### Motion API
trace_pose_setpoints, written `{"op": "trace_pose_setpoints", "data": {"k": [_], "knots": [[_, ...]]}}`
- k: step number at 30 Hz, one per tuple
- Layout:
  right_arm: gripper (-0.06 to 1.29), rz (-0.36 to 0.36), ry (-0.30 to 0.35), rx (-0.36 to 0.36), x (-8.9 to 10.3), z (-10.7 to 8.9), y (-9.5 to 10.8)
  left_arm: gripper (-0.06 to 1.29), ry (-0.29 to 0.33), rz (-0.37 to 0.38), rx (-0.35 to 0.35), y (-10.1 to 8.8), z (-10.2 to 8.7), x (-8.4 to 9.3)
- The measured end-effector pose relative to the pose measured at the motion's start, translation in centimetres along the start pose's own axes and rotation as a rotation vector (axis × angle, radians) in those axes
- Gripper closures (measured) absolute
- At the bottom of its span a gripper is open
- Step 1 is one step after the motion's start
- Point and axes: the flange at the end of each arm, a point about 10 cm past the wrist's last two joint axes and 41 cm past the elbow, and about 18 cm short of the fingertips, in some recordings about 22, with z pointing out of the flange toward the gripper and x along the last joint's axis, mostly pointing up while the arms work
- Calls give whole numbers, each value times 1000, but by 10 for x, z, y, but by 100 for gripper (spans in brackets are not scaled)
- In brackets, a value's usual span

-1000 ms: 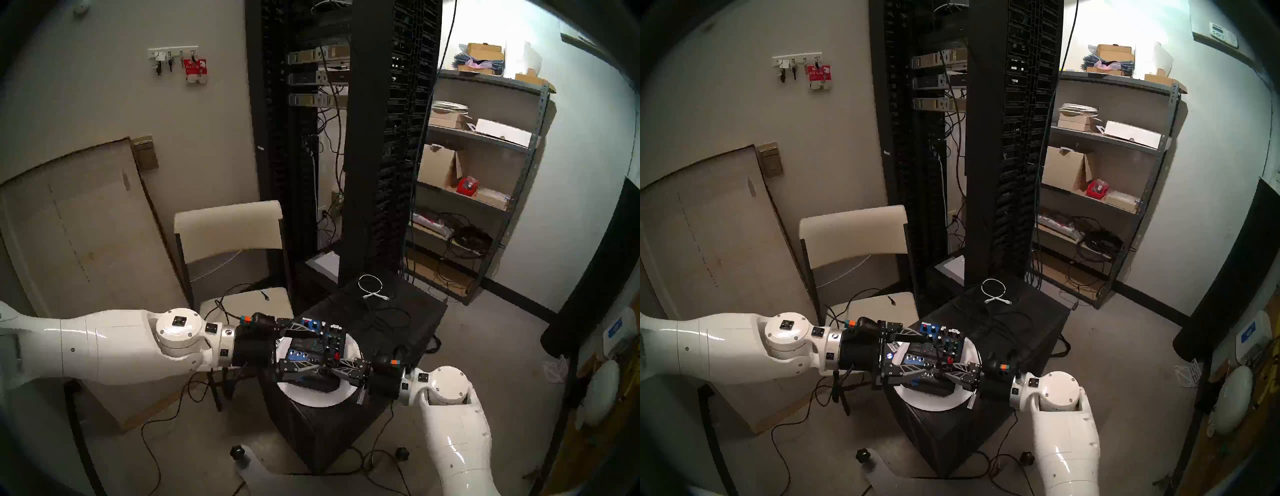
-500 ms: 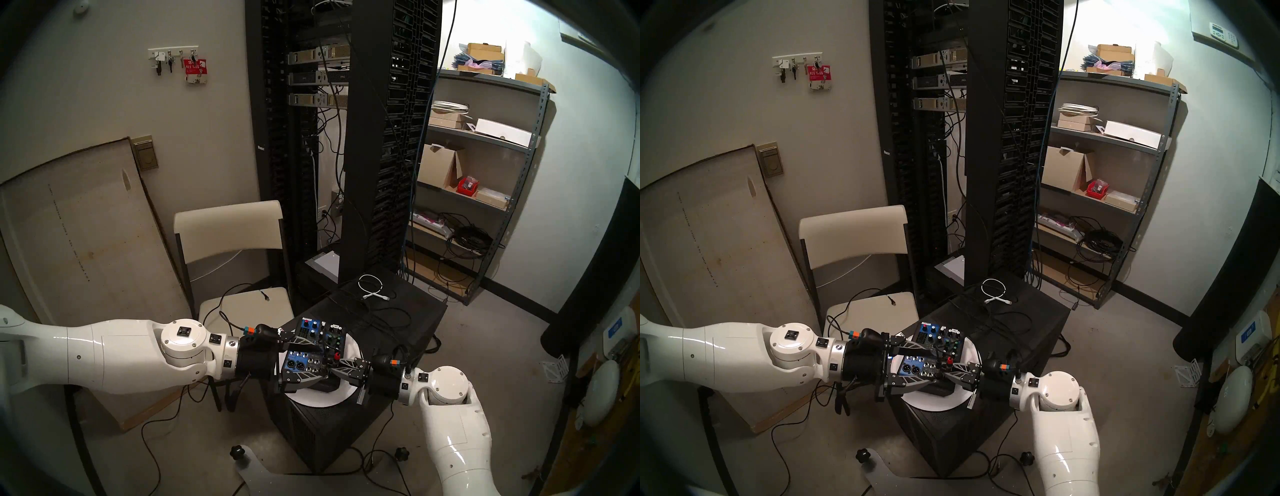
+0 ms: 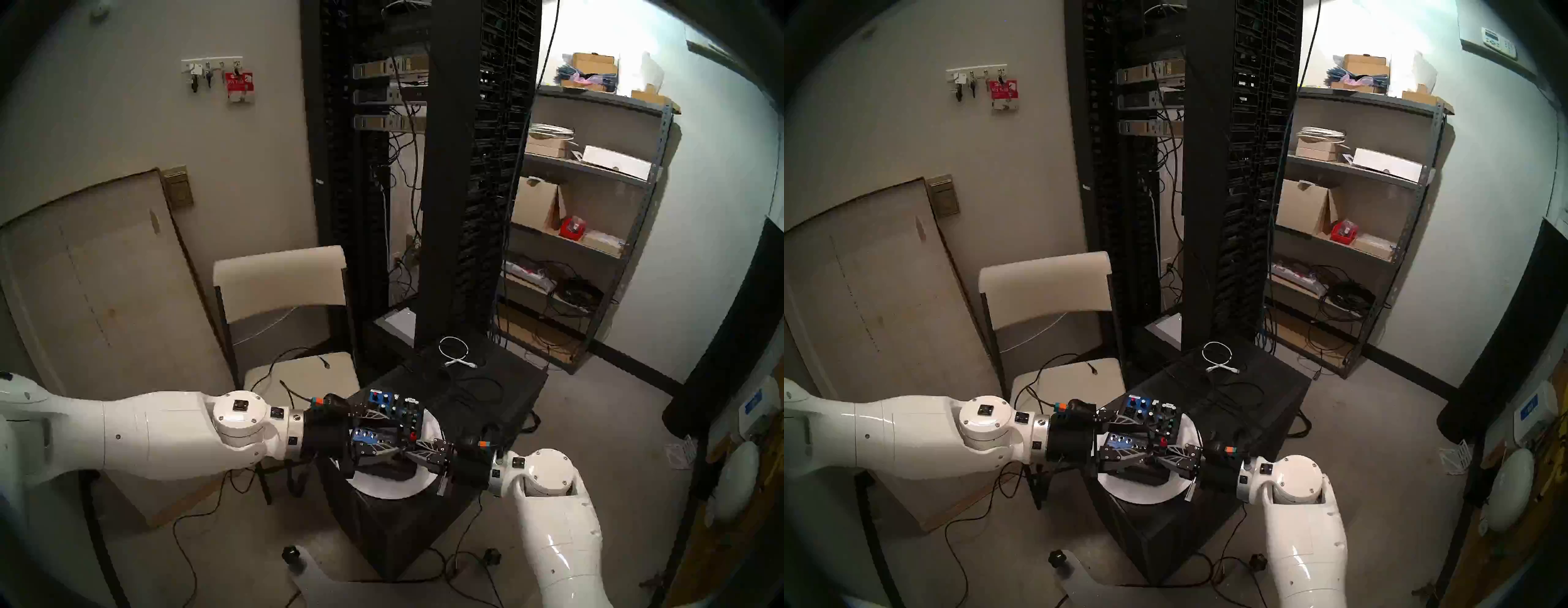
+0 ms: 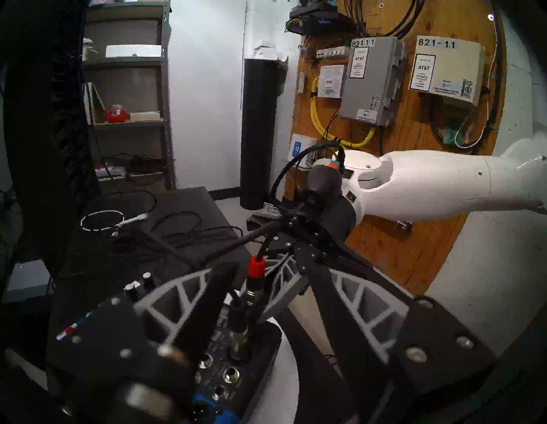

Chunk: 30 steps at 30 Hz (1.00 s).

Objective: Insert aux cable

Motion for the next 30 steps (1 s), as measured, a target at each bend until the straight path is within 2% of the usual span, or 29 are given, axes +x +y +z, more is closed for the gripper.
{"op": "trace_pose_setpoints", "data": {"k": [3, 5, 14, 25, 28, 30], "knots": [[122, 0, 0, 0, 0, 0, 0, 54, -1, 2, 0, -2, 3, 0], [123, 0, 0, 0, 0, 0, 0, 43, -2, 4, -4, -4, 6, -1], [122, 2, 0, 0, 0, 0, 0, 42, -2, 10, -23, -7, 14, -1], [123, 2, 0, -1, 0, 0, 0, 44, 13, 18, -59, -2, 26, 7], [122, 3, 0, -1, 0, 0, 0, 55, 13, 19, -62, -1, 26, 7], [123, 3, 0, -2, 0, 0, 0, 71, 12, 19, -61, -1, 27, 7]]}}
